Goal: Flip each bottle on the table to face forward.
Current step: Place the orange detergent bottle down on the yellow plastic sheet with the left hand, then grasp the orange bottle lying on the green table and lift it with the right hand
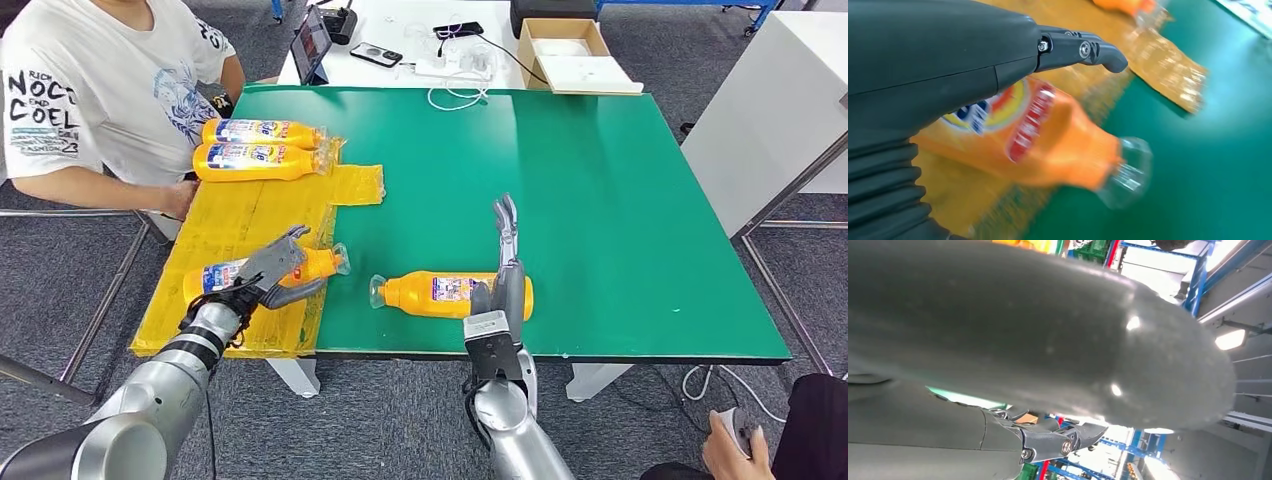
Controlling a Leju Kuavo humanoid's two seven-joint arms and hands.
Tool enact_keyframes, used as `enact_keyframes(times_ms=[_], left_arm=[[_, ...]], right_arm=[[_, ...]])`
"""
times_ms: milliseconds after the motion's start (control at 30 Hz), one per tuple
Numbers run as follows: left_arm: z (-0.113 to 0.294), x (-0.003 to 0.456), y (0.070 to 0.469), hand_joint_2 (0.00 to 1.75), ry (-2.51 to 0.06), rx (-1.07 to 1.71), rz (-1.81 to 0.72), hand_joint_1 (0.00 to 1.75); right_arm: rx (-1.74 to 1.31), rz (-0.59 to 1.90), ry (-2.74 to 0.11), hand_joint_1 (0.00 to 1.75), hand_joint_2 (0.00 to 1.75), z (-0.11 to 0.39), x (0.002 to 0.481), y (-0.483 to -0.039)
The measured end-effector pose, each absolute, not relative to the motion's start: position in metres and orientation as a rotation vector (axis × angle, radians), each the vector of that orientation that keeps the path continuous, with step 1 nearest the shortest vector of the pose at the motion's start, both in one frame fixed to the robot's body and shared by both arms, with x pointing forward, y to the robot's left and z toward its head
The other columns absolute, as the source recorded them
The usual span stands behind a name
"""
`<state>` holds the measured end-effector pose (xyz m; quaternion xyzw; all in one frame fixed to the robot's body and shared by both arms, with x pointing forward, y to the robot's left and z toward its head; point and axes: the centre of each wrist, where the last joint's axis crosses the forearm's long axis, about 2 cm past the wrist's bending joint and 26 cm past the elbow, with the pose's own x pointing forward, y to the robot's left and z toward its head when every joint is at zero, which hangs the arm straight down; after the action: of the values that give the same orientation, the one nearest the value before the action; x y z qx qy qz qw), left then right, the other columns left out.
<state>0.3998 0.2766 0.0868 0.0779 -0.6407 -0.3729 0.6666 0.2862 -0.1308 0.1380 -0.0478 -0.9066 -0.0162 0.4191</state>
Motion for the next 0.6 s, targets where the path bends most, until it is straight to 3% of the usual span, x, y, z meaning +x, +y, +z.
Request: enact_keyframes(times_ms=[100,133,233,267,433,600], left_arm=[[0.085,0.398,0.272,0.0,-1.534,0.093,-0.721,0.0],[0.084,0.397,0.269,0.0,-1.582,0.097,-0.66,0.0],[0.081,0.392,0.261,1.31,-1.72,0.207,-0.464,0.0],[0.081,0.39,0.259,1.75,-1.754,0.27,-0.393,0.0],[0.09,0.379,0.264,1.75,-1.857,0.743,0.006,0.0],[0.101,0.373,0.259,1.75,-1.955,0.841,0.002,0.0]], right_arm=[[-0.122,-0.032,-2.262,0.0,0.0,0.135,0.287,-0.132],[-0.124,-0.024,-2.26,0.0,0.44,0.134,0.287,-0.132],[-0.126,0.017,-2.242,0.0,1.75,0.13,0.286,-0.132],[-0.123,0.043,-2.227,0.0,1.75,0.128,0.286,-0.132],[-0.118,0.276,-2.09,0.0,1.75,0.116,0.291,-0.133],[-0.143,0.36,-2.045,0.0,1.75,0.109,0.3,-0.142]])
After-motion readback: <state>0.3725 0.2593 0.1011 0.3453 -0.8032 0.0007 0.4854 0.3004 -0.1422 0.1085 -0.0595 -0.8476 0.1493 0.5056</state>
